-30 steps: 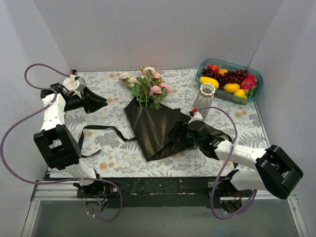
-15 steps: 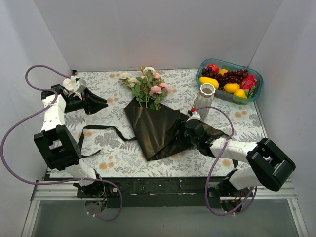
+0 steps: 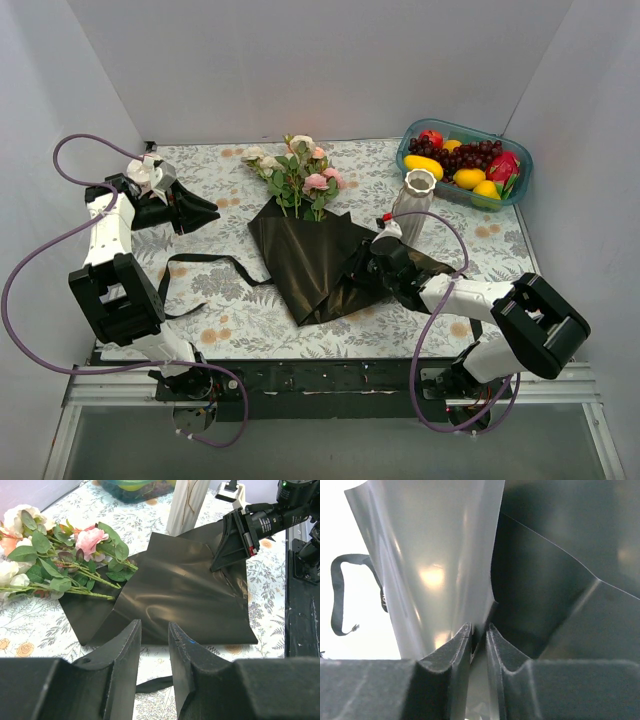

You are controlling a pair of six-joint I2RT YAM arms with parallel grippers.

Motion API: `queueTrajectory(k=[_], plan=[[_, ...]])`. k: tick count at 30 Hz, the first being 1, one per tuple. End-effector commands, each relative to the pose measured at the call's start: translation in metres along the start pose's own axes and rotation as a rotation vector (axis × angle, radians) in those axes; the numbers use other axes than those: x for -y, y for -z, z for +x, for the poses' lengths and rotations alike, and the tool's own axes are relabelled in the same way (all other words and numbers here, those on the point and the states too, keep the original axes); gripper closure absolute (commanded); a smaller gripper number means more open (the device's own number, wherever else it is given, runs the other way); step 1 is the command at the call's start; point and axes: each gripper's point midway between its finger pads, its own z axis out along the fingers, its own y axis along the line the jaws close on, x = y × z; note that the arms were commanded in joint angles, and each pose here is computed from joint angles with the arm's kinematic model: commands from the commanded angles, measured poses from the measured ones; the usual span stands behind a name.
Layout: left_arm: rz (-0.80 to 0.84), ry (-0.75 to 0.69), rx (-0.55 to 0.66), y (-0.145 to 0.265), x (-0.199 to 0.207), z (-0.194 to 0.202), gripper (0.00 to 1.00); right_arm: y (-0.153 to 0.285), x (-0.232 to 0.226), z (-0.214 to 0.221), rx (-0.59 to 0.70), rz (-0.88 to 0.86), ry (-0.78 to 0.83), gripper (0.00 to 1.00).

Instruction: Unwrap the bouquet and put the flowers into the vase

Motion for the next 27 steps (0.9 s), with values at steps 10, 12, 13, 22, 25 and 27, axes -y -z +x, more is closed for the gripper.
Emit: queueTrajectory(k=[10, 12, 13, 22, 25, 27], plan=[[0.035, -0.037, 0.158, 0.0, 0.015, -0.074, 0.66, 0.027, -0.134, -0.03, 0.101, -0.384, 0.246, 0.8], [0.031, -0.039, 0.134, 0.003, 0.012, -0.089, 0.66, 0.031, -0.154, -0.017, 0.08, -0.432, 0.306, 0.8], [0.037, 0.091, 0.12, 0.004, 0.01, -0.098, 0.65, 0.031, -0.16, -0.013, 0.074, -0.444, 0.32, 0.8], [-0.177, 0.031, 0.042, 0.018, -0.006, -0.163, 0.32, 0.033, -0.24, 0.053, -0.05, -0.621, 0.502, 0.75], [-0.234, -0.02, 0.038, 0.021, 0.001, -0.169, 0.03, 0.028, -0.254, 0.079, -0.1, -0.647, 0.543, 0.56], [-0.265, -0.042, 0.042, 0.023, 0.006, -0.174, 0.02, 0.026, -0.258, 0.097, -0.152, -0.677, 0.563, 0.3]])
